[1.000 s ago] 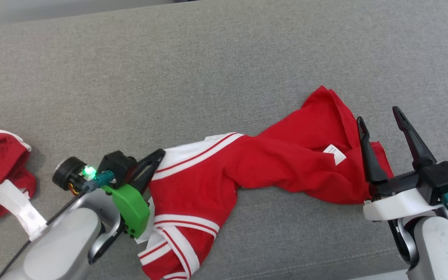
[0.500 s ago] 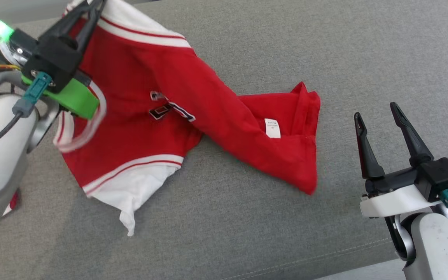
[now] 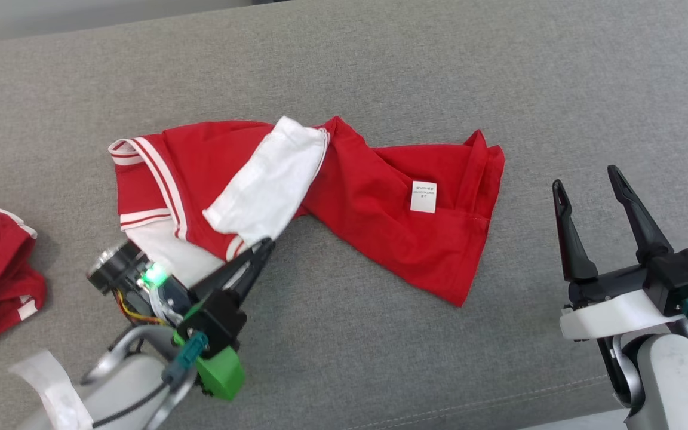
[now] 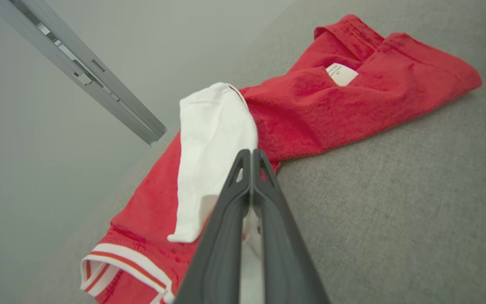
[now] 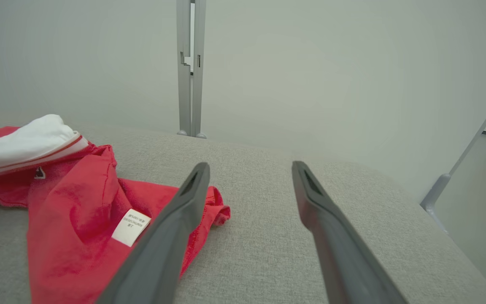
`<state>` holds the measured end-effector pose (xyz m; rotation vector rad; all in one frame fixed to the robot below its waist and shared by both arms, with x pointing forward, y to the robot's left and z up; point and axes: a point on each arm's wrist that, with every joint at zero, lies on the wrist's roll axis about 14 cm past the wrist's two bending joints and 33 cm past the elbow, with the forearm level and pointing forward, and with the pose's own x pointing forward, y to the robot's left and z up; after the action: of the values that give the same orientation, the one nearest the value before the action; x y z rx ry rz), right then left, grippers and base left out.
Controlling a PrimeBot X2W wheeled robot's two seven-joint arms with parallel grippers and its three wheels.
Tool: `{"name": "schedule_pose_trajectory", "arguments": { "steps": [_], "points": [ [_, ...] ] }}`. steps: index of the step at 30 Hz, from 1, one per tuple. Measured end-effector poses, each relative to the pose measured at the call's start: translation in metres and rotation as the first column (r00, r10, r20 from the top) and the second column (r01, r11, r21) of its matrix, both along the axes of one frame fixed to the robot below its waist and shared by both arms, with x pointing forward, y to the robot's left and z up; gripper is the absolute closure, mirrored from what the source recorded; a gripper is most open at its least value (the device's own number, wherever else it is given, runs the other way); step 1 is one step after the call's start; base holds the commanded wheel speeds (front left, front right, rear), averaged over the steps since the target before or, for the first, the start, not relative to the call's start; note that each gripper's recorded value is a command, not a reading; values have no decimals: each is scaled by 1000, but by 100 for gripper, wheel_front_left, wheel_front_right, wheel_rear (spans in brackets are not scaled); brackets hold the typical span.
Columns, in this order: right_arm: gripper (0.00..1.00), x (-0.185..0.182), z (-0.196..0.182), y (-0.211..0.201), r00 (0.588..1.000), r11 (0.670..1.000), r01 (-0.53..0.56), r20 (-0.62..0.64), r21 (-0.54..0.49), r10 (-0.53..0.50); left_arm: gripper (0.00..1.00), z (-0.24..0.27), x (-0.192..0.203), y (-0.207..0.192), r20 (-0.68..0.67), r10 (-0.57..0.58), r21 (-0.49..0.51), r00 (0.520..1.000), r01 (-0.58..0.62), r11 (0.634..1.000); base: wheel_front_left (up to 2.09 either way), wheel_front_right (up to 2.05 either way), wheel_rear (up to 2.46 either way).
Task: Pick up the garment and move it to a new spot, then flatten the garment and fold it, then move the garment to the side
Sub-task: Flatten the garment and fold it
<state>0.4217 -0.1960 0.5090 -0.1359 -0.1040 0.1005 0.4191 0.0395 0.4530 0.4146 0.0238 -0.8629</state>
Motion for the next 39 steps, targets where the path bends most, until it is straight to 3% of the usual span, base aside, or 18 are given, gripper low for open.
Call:
{"name": "schedule_pose_trajectory", "arguments": {
  "steps": [5,6,7,12,17,22,24,28,31,32,39],
  "points": [
    [0,3,1,11,999,999,-34,5,5,34,100,-37,-41,3,-130,20,19,991,-17,1000,0,0,0],
    [0,4,1,13,999,999,-40,6,6,40,64,-40,-48,0,-146,16,10,989,-15,1000,0,0,0],
    [0,4,2,15,999,999,-45,7,7,44,0,-42,-55,-4,-169,10,-6,986,-11,1000,0,0,0],
    [0,5,5,20,998,998,-62,17,6,62,0,-37,-66,-15,-223,31,-103,974,-55,993,0,0,0],
    [0,4,8,19,998,998,-60,24,5,60,0,-11,-32,11,-195,238,-212,951,-278,937,0,0,0],
    [0,3,2,20,998,998,-61,7,8,61,0,-35,-21,42,-289,372,-151,882,-426,892,0,0,0],
    [0,2,1,20,998,998,-62,3,9,62,0,-48,-23,43,-325,376,-108,868,-429,897,0,0,0],
    [0,4,2,14,999,999,-49,6,2,49,0,-52,-19,34,-353,353,-127,867,-418,900,0,0,0],
    [0,3,1,10,999,999,-39,3,-5,39,95,-56,-17,32,-354,354,-116,866,-416,902,0,0,0],
    [0,3,1,9,999,999,-36,3,-5,36,100,-56,-16,32,-353,353,-119,866,-416,901,0,0,0],
    [0,0,-3,8,999,1000,-31,-10,5,31,100,-47,-14,31,-304,352,-135,885,-406,904,0,0,0]
  ]
}}
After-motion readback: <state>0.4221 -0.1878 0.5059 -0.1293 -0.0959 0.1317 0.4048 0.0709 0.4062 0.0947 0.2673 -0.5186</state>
